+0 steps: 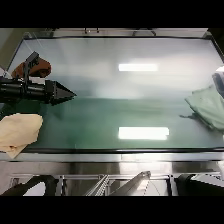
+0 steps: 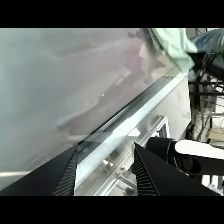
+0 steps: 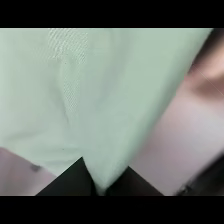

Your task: Fold the shirts.

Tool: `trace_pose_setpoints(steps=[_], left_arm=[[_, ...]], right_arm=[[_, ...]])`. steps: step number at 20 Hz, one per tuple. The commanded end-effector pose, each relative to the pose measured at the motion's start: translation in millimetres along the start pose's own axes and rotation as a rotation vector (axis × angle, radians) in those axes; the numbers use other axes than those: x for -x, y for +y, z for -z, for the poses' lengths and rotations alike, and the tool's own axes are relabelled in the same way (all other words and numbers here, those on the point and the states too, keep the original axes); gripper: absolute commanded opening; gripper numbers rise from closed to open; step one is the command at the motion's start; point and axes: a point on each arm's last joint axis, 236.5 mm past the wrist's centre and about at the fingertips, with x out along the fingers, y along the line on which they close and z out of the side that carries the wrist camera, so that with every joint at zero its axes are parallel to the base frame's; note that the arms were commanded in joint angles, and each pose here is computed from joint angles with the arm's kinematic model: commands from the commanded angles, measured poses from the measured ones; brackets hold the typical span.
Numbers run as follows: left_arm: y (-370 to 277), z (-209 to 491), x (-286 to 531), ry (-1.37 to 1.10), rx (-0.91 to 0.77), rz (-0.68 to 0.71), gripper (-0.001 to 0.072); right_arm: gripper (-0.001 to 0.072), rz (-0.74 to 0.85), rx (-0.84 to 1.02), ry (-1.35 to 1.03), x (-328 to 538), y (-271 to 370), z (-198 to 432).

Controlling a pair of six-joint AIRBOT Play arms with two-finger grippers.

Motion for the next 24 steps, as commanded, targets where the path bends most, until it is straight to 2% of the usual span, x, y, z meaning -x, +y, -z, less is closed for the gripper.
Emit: trace_pose_setpoints(steps=[1, 3, 6, 7, 8, 9, 12, 13, 14, 19, 22, 24], left_arm=[[0.8, -2.5, 0.1, -0.01, 0.0, -0.004, 0.0377], [0.7, -2.2, 0.2, -0.009, -0.001, -0.004, 0.0377], [0.7, -2.2, 0.2, -0.009, -0.001, -0.004, 0.0377], [0.7, -2.0, 0.2, -0.008, -0.001, -0.004, 0.0377], [0.3, -1.7, 0.2, -0.007, -0.001, -0.003, 0.0377], [0.3, -1.4, 0.2, -0.006, -0.001, -0.002, 0.0377], [-1.2, 1.4, 0.2, 0.006, 0.0, 0.004, 0.0377], [-2.1, 2.7, 0.2, 0.011, 0.0, 0.008, 0.0377], [-2.0, 2.3, 0.2, 0.01, 0.0, 0.007, 0.0377], [-1.5, 2.5, 0.2, 0.011, -0.015, 0.005, 0.0377], [-1.8, 2.8, 0.2, 0.012, -0.027, 0.006, 0.0356], [-0.4, 0.6, 0.2, 0.003, -0.027, 0.001, 0.0356]], right_arm=[[0.0021, 0.172, -0.199, -0.113, 37.2, -97.3, 24.3], [0.0021, 0.202, -0.285, -0.221, 56.7, -116.2, 25.7], [0.0025, 0.198, -0.296, -0.212, 57.7, -115.1, 34.3], [0.0096, 0.187, -0.3, -0.189, 56.2, -112.1, 38.9], [0.0354, 0.181, -0.301, -0.177, 56.3, -109.7, 41.3], [0.053, 0.173, -0.299, -0.163, 57.6, -106.8, 42.9], [0.052, 0.133, -0.319, -0.116, 73.8, -86.2, 40.3], [0.0398, 0.116, -0.318, -0.094, 82.7, -71.9, 38.4], [0.0322, 0.105, -0.311, -0.077, 90.7, -55.7, 36.8], [0.0323, 0.097, -0.362, 0.093, 117.3, 28.2, 60.8], [0.0308, 0.086, -0.203, 0.119, 100.4, 74.5, 68.8], [0.0086, 0.044, -0.006, 0.135, 78.8, 117.9, 79.9]])
